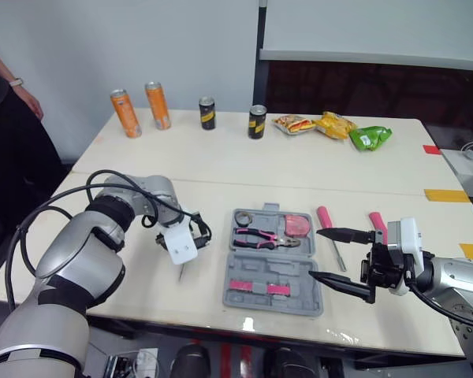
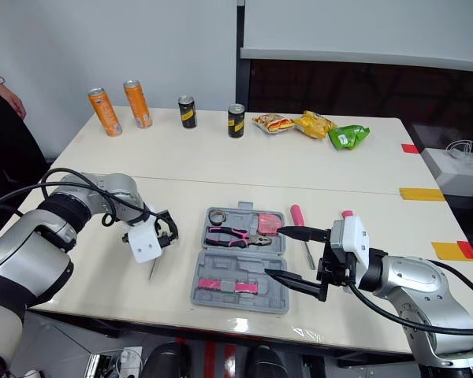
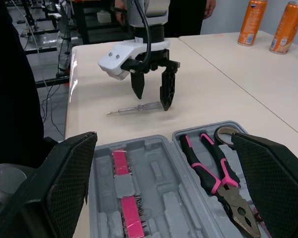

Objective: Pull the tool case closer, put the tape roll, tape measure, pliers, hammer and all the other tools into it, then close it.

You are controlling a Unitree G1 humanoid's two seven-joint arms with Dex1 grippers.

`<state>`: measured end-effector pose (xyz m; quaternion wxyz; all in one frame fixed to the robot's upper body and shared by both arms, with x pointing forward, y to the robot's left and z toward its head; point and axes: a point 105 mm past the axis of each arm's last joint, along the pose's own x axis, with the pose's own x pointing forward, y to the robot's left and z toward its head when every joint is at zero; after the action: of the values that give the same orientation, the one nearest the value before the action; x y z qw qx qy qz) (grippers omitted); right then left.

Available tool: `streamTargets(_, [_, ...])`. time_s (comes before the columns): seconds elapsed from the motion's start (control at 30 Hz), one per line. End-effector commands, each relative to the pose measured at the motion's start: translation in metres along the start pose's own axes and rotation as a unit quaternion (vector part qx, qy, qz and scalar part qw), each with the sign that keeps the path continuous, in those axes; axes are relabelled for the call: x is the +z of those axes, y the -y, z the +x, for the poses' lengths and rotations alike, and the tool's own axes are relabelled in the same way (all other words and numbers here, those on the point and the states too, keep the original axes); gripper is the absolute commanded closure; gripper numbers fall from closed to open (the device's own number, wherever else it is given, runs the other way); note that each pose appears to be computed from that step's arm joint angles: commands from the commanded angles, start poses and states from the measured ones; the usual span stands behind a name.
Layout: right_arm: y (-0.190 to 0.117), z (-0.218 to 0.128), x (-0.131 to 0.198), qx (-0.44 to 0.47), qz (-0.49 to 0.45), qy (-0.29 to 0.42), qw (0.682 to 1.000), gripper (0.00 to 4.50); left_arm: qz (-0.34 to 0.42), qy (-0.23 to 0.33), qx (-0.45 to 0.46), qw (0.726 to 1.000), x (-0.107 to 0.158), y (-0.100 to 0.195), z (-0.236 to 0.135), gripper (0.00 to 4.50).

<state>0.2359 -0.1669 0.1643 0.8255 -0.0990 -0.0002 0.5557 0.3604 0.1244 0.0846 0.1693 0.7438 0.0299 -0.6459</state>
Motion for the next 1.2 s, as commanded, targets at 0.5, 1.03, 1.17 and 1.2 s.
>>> streamTargets(0.5, [0.001, -0.006, 0.012, -0.002, -0.021, 0.002, 1.000, 0.00, -0.057, 0.013, -0.014, 0.998, 0.005, 0.023, 0.022, 3.48])
streamTargets(1.03, [-0.012, -0.013, 0.016, 0.048, -0.041, -0.005, 0.998, 0.00, -0.509, 0.134, -0.050, 0.849, 0.030, 0.071, -0.029, 4.49])
streamTargets(1.17, [-0.017, -0.019, 0.016, 0.070, -0.055, -0.017, 0.996, 0.00, -0.620, 0.180, -0.048, 0.762, 0.049, 0.070, -0.035, 4.49])
streamTargets(1.2, [-0.019, -0.021, 0.017, 0.077, -0.056, -0.020, 0.995, 0.00, -0.648, 0.194, -0.044, 0.735, 0.054, 0.067, -0.038, 4.49])
